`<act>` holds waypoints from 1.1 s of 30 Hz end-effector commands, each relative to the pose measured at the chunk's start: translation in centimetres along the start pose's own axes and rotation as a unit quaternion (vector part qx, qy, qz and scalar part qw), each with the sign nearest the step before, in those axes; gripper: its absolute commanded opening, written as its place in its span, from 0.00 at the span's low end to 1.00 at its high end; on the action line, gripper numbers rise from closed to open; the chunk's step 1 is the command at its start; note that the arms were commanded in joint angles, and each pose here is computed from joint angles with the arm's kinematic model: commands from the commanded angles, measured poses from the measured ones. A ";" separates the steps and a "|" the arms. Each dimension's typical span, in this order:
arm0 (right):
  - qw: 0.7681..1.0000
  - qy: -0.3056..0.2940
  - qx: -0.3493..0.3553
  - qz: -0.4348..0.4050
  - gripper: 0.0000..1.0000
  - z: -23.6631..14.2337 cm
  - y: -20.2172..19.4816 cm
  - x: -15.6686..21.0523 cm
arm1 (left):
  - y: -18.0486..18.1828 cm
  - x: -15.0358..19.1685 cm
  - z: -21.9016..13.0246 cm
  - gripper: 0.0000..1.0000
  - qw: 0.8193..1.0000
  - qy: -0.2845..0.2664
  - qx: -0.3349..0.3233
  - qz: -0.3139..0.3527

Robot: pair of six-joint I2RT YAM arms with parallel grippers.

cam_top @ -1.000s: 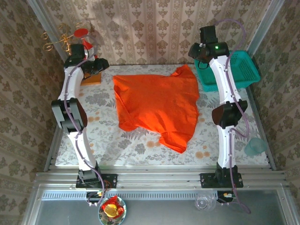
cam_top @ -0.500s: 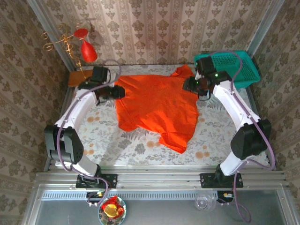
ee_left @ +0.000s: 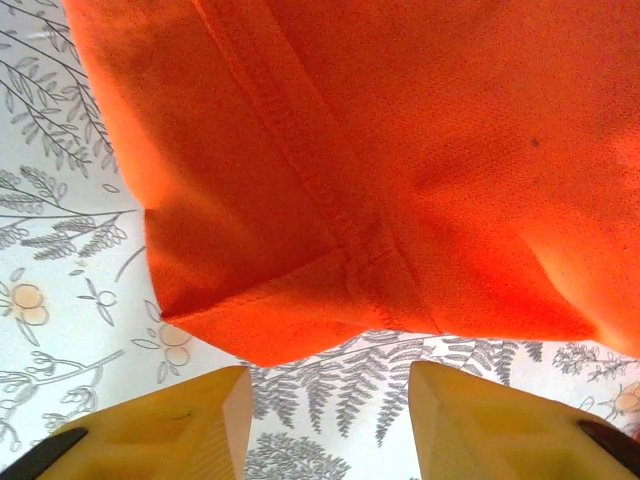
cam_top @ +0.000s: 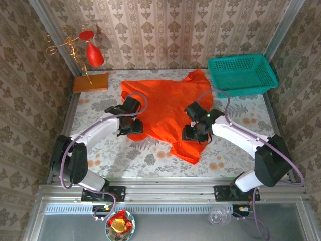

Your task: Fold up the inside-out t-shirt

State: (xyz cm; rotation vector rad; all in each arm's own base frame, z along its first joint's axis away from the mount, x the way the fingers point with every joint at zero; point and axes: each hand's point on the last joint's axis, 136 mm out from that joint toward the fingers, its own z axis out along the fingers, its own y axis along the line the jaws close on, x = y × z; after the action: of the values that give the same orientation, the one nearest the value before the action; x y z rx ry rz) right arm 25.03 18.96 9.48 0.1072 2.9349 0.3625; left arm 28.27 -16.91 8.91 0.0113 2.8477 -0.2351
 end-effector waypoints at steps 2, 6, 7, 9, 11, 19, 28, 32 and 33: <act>0.999 -0.003 0.031 0.024 0.50 0.5 -1.0 2.2 | -0.8 -0.2 1.3 0.50 0.998 -0.003 -0.019 -0.052; 0.999 -0.010 0.038 0.026 0.50 0.7 -1.1 3.2 | -1.7 -0.1 2.4 0.54 0.998 0.012 -0.031 -0.048; 0.999 -0.014 0.039 0.028 0.50 0.7 -1.2 3.3 | -1.4 0.0 2.6 0.54 0.998 0.018 -0.046 -0.048; 0.999 -0.015 0.043 0.029 0.50 0.8 -1.3 3.5 | -0.2 0.5 2.9 0.54 0.995 0.024 -0.079 -0.052; 0.998 -0.022 0.042 0.030 0.50 0.3 -1.4 3.5 | 0.4 0.9 3.1 0.54 0.994 0.027 -0.092 -0.052; 0.998 -0.034 0.046 0.031 0.50 -0.5 -1.7 3.3 | 2.5 1.8 2.0 0.44 0.990 0.026 -0.129 -0.055; 0.998 -0.023 0.048 0.028 0.50 -0.4 -1.8 3.8 | 2.8 1.0 1.1 0.17 0.991 0.013 -0.116 -0.066; 0.998 -0.022 0.049 0.029 0.50 -0.4 -1.9 3.9 | 2.6 0.0 1.1 0.24 0.992 0.009 -0.113 -0.063; 0.998 -0.023 0.049 0.030 0.50 -0.4 -1.9 3.9 | 2.6 -0.1 1.3 0.28 0.992 0.011 -0.113 -0.063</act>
State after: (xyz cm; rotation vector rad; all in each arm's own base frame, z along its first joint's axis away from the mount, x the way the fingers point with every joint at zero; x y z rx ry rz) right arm 21.69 18.29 8.97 0.1892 2.8974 0.2774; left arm 28.23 -14.84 6.88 -0.2171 2.8812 0.0405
